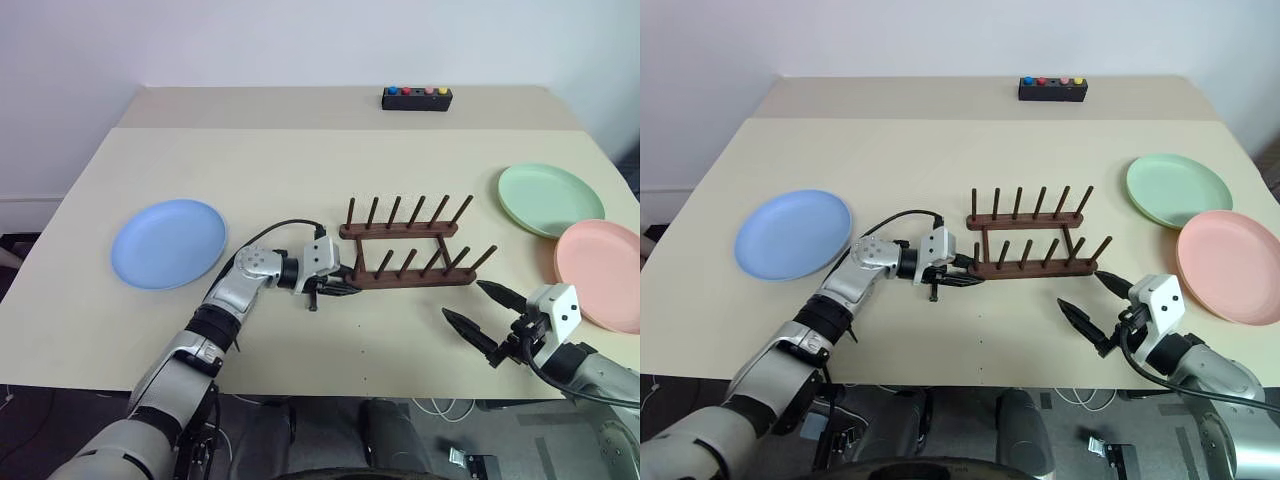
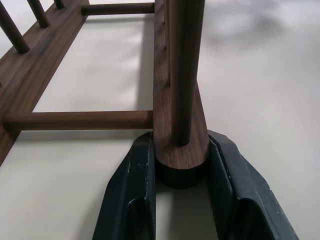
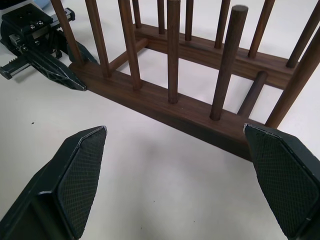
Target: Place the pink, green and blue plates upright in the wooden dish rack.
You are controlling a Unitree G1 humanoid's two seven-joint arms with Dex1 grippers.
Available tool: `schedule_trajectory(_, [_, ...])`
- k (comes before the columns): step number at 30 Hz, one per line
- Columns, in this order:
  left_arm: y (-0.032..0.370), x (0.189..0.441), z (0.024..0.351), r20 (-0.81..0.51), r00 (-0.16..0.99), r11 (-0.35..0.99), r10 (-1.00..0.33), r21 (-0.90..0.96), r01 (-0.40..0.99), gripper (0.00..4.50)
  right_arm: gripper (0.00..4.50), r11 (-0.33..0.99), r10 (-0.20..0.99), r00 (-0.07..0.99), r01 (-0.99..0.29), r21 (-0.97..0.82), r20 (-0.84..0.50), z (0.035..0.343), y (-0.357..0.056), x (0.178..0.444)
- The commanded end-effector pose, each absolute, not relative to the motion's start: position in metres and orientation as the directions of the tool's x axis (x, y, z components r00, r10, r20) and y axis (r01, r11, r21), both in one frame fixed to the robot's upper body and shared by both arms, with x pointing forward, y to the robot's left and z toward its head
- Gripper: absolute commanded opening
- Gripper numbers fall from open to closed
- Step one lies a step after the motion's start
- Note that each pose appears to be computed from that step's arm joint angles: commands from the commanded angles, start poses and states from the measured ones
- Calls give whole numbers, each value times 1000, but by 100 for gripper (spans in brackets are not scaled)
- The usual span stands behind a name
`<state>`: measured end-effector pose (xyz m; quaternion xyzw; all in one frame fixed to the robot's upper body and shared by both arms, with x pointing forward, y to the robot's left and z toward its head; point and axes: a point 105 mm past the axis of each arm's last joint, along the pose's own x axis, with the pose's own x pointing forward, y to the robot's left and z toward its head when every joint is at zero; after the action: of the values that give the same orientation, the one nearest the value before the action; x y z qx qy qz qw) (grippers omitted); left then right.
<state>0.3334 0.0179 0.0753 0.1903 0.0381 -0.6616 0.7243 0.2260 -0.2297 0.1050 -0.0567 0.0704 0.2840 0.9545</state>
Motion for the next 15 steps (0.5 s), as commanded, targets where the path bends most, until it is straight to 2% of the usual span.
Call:
schedule_trajectory(1, [24,337,70,-320,153,87,-935,210,974,262,450,826,537,833,-551,-117,-131,118,-227,226])
schedule_trajectory(4, [34,338,69,-322,207,136,-924,227,964,411,450,825,538,832,-553,-119,-138,118,-227,226])
schedule_trajectory(8, [58,336,72,-301,299,244,-906,206,948,411,450,832,512,839,-538,-136,-185,110,-233,228])
schedule_trajectory(10, [65,330,74,-295,308,262,-905,185,947,348,450,838,493,843,-526,-143,-216,105,-237,229])
schedule_trajectory(11, [69,321,74,-297,293,250,-909,174,952,313,425,840,485,843,-523,-144,-233,101,-239,230])
schedule_trajectory(13, [73,303,72,-306,258,221,-916,150,964,214,362,834,489,837,-531,-150,-246,98,-239,231])
schedule_trajectory(15, [72,289,71,-316,227,199,-921,118,973,114,267,829,497,833,-539,-151,-242,99,-236,232])
